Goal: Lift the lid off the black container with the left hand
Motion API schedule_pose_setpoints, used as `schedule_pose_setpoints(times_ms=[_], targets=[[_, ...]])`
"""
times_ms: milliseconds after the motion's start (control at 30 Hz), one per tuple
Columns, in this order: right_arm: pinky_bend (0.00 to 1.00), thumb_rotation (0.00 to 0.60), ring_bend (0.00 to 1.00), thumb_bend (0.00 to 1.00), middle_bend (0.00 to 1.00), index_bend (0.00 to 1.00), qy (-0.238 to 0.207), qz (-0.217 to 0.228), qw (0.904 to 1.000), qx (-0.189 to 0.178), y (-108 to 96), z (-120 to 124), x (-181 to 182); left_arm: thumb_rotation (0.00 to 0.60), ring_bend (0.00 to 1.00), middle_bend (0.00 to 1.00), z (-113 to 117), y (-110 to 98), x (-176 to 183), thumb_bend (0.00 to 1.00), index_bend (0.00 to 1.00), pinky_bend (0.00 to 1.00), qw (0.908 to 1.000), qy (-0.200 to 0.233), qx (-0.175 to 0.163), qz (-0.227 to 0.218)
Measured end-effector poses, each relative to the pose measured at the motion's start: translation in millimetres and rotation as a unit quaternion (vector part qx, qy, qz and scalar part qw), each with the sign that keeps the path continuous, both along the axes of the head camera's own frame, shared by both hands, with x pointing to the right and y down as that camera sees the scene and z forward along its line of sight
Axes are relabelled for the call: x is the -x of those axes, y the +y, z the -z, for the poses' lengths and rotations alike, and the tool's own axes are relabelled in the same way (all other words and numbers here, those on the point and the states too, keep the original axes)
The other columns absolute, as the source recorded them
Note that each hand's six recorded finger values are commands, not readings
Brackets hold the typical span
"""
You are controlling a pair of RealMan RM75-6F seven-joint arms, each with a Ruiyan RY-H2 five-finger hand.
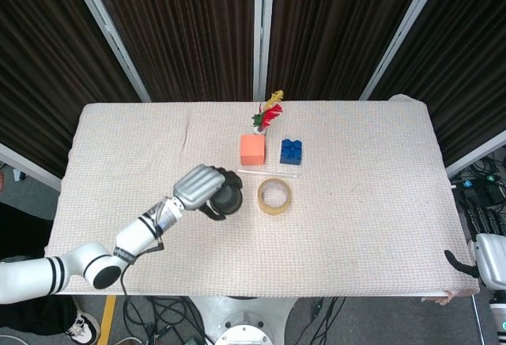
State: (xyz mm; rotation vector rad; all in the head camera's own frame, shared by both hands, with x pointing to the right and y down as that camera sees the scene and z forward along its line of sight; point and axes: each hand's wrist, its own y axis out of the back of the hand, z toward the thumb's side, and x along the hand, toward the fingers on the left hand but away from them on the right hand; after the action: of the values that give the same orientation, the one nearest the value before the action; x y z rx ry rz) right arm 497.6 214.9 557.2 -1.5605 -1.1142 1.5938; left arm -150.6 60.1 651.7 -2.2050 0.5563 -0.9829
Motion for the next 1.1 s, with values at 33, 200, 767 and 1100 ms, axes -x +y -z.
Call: schedule_pose_setpoints(times_ms=[33, 200, 767, 1100], targets=[[0.00, 0.600, 0.00, 0.13, 0.00, 0.00, 0.000, 0.000, 1.0000, 0.000, -0.1, 0.1, -0.1, 0.600, 0.36, 0.50, -5.4, -10.7, 9.8, 0.16, 0.47, 0.43, 0.9997, -0.010, -0.007, 0.021], [0.00, 0.600, 0.00, 0.13, 0.00, 0.00, 0.001, 0.001, 1.0000, 0.004, 0.7, -2.0, 1.2, 0.600, 0.36, 0.50, -32.5, -51.6, 65.0, 0.16, 0.47, 0.43, 0.9899, -0.067, -0.023, 0.123], [0.00, 0.600, 0.00, 0.13, 0.00, 0.00, 0.002, -0.002, 1.0000, 0.004, 0.2, -1.7, -0.5, 0.600, 0.36, 0.50, -0.2, 17.2, -16.0, 0.16, 0.47, 0.43, 0.9984, -0.010, -0.048, -0.027], [0.00, 0.600, 0.00, 0.13, 0.00, 0.00, 0.003, -0.001, 1.0000, 0.009, 0.8, -4.4, 0.2, 0.600, 0.36, 0.50, -46.1, -73.1, 99.8, 0.16, 0.47, 0.42, 0.9730, -0.165, -0.080, 0.140]])
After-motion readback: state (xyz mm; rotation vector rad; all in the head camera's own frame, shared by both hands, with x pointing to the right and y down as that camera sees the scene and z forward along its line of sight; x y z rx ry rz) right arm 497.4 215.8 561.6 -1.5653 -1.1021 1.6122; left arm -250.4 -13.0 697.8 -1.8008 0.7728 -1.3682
